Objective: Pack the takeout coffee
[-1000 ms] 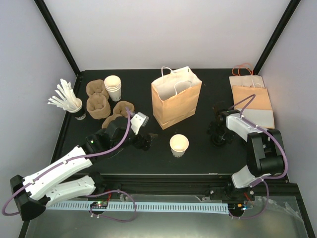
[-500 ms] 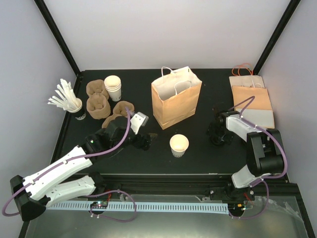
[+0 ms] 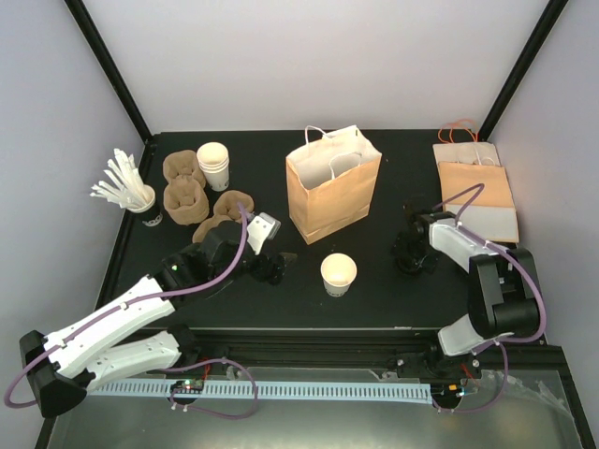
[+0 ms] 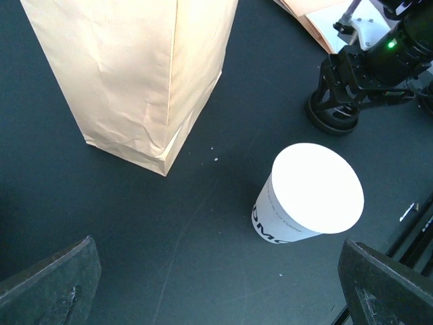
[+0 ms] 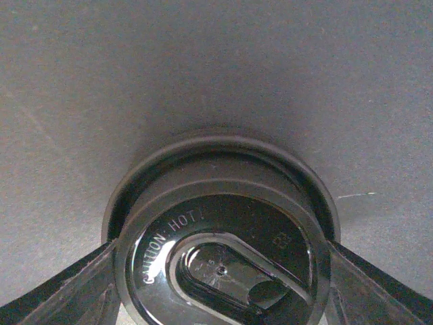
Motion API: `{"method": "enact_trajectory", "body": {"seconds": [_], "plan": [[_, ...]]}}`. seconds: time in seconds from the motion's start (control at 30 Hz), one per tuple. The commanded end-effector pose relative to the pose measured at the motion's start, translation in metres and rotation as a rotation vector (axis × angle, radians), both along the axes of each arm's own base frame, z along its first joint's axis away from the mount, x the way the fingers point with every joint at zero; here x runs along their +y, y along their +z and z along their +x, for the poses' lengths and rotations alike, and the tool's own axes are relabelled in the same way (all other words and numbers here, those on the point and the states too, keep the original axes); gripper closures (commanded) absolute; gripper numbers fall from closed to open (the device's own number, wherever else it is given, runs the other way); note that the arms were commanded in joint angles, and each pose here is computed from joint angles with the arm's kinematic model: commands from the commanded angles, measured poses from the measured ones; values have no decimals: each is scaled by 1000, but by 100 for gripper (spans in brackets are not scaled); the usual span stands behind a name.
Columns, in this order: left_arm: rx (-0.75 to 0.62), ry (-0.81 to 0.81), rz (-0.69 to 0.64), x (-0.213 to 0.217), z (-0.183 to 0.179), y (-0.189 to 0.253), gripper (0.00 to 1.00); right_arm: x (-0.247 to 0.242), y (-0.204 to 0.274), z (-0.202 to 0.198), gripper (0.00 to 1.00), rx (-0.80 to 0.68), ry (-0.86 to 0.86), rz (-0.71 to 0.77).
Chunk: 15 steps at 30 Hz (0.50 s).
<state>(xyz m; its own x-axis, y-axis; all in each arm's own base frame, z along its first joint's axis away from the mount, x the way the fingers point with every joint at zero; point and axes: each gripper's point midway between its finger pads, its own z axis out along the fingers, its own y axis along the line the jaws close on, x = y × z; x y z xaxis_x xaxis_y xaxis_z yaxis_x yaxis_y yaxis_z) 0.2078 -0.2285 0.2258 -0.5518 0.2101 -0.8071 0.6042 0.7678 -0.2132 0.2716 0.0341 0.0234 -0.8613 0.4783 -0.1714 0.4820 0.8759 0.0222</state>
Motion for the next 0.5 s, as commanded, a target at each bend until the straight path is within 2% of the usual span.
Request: {"method": "enact_trajectory", "body": {"seconds": [0.0,0.23,0.47], "plan": [[-12,11,6,5,1,3,1,6,16,0,24,-45,34,46],[3,5,3,2,1,-4,1,29,63,-12,24,-147,205,142],[89,-25,-64,-8,0,-19,1,90,123,-37,25,-287,543,262]]}}
